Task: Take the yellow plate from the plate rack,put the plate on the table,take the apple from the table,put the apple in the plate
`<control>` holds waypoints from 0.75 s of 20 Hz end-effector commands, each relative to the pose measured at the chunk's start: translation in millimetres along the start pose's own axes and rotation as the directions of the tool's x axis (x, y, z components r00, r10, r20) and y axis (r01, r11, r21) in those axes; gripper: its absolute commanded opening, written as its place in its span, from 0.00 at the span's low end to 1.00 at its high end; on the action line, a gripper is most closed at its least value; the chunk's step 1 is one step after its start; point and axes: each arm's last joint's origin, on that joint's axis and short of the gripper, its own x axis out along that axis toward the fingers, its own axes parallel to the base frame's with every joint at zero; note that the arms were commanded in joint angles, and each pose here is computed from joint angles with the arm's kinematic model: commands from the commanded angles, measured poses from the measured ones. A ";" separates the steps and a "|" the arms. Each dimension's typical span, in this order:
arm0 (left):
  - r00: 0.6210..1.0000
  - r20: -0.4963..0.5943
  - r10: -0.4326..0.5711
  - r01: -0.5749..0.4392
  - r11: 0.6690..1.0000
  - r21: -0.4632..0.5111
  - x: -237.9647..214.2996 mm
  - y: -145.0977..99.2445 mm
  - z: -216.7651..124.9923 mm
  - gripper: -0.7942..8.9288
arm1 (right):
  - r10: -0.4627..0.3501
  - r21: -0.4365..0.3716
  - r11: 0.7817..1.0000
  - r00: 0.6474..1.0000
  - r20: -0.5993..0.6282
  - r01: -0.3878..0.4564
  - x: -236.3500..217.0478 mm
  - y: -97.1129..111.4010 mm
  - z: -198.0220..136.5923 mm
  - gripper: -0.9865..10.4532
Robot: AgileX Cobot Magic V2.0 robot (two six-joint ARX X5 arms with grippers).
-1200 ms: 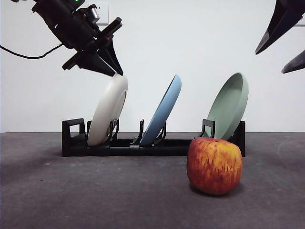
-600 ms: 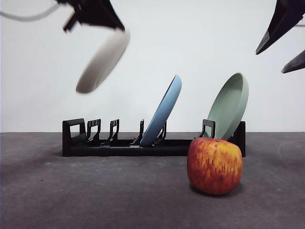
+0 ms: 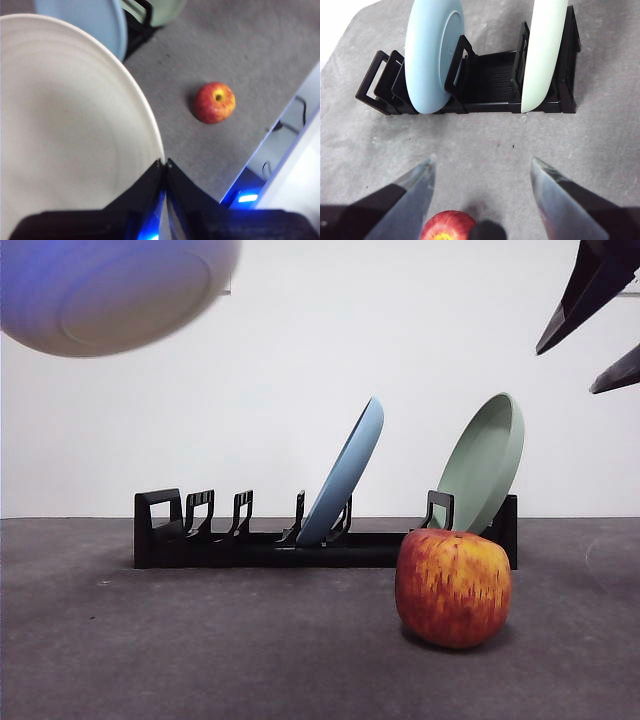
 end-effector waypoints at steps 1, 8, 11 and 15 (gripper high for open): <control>0.997 -0.068 0.032 -0.028 0.998 0.049 27.6 -20.1 -8.4 0.07 | -0.001 -0.013 1.000 1.000 0.007 0.001 -0.3 0.6 1.4 0.36; 0.981 -0.189 0.034 -0.008 0.991 0.137 131.4 -62.6 -51.9 0.07 | -0.001 -0.013 1.000 1.000 0.006 0.001 -0.3 0.6 1.3 0.36; 0.965 -0.252 0.069 -0.024 0.984 0.179 170.9 -71.0 -55.0 0.07 | -0.001 -0.013 1.000 1.000 0.007 0.001 -0.3 0.7 1.4 0.36; 0.926 -0.348 0.148 -0.058 0.965 0.257 222.3 -74.9 -66.0 0.07 | -0.001 -0.012 1.000 1.000 0.006 0.001 -0.3 0.7 1.3 0.36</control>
